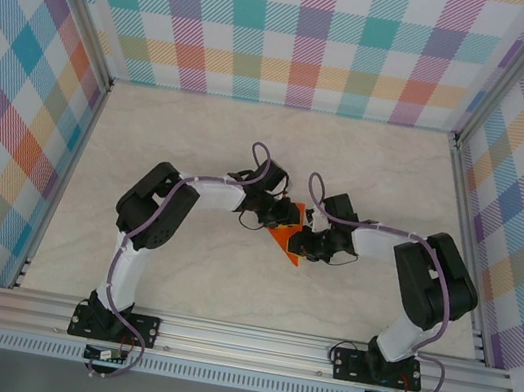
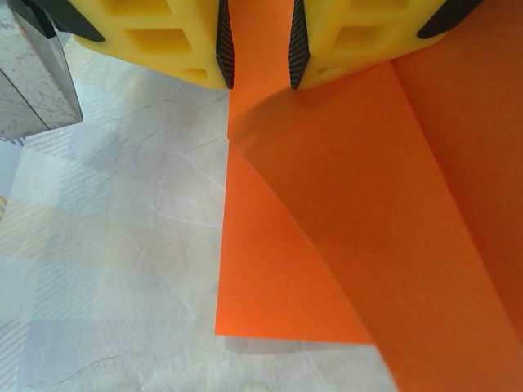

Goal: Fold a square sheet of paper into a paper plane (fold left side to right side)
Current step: Fourth fold the wing at the center of the table.

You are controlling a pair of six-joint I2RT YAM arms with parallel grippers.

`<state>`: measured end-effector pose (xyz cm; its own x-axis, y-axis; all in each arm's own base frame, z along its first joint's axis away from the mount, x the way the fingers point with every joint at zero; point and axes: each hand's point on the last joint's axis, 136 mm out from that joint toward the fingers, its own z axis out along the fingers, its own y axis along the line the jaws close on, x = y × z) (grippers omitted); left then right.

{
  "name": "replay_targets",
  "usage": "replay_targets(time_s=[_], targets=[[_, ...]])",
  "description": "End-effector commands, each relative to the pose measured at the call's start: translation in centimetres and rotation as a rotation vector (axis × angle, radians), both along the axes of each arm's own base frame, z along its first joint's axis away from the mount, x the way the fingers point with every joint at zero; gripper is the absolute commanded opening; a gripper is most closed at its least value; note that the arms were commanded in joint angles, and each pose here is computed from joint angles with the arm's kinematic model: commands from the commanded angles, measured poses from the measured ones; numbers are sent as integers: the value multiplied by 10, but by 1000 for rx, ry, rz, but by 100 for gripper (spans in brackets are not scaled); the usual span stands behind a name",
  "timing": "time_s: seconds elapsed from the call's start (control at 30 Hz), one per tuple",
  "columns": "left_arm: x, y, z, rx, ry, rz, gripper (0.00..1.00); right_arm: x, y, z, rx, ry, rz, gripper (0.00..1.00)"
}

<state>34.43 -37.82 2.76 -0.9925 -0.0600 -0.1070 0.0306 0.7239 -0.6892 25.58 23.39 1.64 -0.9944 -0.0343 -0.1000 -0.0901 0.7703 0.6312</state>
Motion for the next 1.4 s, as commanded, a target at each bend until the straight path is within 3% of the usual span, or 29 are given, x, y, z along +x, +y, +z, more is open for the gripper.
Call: replay_targets(time_s=[0.0,0.43,0.8,1.0,1.37], targets=[[-11,15,-31,89,53,15,27,-18,-14,-11,-94,53,18,19],[-9,16,-31,92,52,13,27,-49,-30,-17,-145,85,45,14],[-10,15,-31,88,55,14,27,-22,-11,54,-22,-93,22,16],[-10,15,-31,89,55,15,27,-23,10,41,53,-26,41,15],[-11,15,-30,88,53,12,27,-13,3,14,-12,12,-11,16]])
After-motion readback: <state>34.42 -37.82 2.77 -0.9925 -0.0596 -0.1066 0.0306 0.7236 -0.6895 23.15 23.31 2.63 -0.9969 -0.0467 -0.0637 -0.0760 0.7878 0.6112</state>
